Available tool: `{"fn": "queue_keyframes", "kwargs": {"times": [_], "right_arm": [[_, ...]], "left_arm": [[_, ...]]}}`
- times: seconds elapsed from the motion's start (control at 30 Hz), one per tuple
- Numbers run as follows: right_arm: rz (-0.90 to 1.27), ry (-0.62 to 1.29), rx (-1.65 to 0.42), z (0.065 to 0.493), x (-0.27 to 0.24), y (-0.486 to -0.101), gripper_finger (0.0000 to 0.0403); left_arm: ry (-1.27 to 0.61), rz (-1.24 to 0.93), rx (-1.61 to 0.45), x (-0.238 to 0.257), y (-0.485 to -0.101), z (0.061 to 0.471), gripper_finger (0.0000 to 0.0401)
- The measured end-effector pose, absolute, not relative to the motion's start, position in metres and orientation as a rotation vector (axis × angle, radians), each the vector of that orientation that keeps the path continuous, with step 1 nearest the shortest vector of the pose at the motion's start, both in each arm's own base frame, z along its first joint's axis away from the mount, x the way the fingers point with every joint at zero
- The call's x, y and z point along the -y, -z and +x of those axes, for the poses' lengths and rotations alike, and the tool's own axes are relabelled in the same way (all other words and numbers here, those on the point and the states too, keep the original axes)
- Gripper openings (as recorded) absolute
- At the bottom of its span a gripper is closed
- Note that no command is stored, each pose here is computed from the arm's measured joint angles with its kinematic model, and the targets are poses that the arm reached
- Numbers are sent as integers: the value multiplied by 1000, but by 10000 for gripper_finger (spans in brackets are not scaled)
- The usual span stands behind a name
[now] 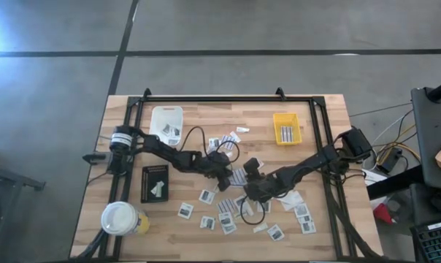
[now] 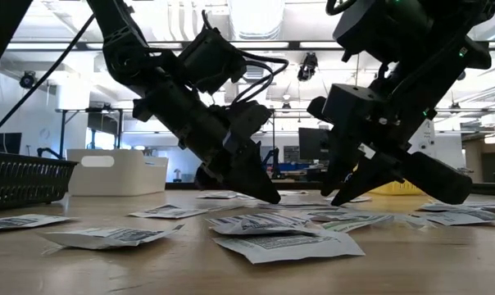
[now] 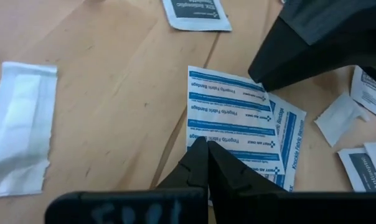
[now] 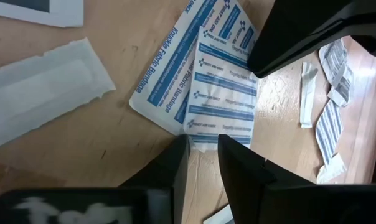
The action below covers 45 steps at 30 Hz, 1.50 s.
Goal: Pick & Place First Aid Supplies
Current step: Put the blue bandage pack into the yellow bin
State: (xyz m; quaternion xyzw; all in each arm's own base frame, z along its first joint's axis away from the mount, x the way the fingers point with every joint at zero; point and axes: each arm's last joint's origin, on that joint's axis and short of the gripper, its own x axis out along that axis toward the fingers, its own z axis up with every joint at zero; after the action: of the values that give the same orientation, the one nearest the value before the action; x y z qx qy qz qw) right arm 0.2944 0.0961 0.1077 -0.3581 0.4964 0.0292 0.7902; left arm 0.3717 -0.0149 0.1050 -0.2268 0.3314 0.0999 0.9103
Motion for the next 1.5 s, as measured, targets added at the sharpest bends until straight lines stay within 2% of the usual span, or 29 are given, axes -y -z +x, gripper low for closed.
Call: {"fn": "queue_keyframes", "kwargs": {"times": [1.2, 1.5], "right_arm": [[-794, -5, -1040, 297, -93, -107, 81], [-791, -3, -1006, 301, -94, -108, 65]], "left_arm": [[-167, -685, -679, 16, -106, 373, 2], [-158, -695, -649, 16, -108, 375, 2]]}}
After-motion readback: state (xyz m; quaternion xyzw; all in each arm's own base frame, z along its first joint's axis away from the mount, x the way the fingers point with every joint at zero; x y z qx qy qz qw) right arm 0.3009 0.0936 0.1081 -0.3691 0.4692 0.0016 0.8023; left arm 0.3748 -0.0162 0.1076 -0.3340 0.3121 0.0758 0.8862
